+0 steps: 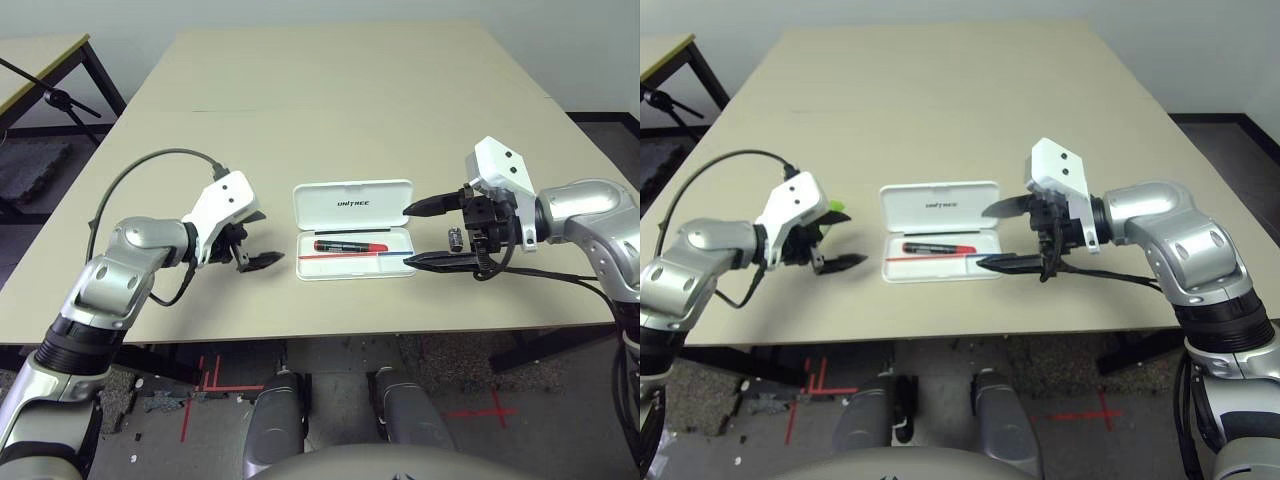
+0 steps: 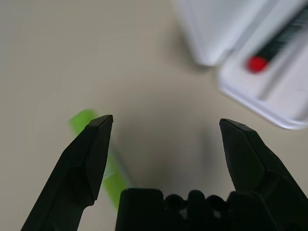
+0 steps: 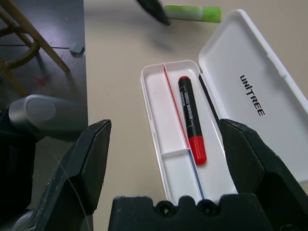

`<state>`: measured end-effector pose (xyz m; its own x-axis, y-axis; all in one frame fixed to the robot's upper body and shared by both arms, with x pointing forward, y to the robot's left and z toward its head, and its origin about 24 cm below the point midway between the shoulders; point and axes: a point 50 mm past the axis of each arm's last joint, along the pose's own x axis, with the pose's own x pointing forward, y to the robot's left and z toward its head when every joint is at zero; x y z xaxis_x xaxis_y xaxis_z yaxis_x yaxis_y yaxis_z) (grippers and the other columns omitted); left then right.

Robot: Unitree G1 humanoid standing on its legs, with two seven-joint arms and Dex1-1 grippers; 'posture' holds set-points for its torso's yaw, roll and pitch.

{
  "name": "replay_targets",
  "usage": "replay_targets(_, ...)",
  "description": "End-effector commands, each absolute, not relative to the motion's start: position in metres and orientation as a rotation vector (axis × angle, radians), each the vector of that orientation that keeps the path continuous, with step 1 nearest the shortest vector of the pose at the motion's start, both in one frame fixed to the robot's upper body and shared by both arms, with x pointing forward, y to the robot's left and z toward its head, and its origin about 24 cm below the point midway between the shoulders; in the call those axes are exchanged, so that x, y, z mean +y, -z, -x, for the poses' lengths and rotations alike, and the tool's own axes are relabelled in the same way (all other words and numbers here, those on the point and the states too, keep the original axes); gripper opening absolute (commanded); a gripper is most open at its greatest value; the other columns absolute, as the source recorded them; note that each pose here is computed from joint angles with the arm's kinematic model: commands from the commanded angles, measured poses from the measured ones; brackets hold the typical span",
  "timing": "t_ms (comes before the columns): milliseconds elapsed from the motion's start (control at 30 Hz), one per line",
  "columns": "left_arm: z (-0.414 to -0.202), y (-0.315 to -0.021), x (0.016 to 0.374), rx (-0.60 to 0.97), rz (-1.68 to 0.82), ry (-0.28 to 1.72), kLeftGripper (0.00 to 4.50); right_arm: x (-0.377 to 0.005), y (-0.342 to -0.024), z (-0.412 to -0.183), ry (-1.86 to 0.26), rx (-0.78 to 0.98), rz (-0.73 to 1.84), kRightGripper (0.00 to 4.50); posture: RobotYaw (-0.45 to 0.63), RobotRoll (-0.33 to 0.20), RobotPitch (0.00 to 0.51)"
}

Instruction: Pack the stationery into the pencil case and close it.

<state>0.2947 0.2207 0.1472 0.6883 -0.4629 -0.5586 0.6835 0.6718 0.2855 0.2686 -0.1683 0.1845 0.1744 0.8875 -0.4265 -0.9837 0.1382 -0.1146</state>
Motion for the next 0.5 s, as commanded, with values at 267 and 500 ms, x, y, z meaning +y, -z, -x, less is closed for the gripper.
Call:
replay_targets(267, -0.312, -0.132, 0.234, 0.637, -0.379, 0.380, 4.50, -0.164, -0.180, -0.269, -1.379, 0.285, 0.431, 4.46, -0.10, 0.000, 0.075)
replay_targets(500, -0.318, -0.124, 0.236, 0.689, -0.281, 0.328, 4.50, -0.164, -0.179, -0.268, -1.374, 0.287, 0.435, 4.46, -0.12, 0.000, 0.078)
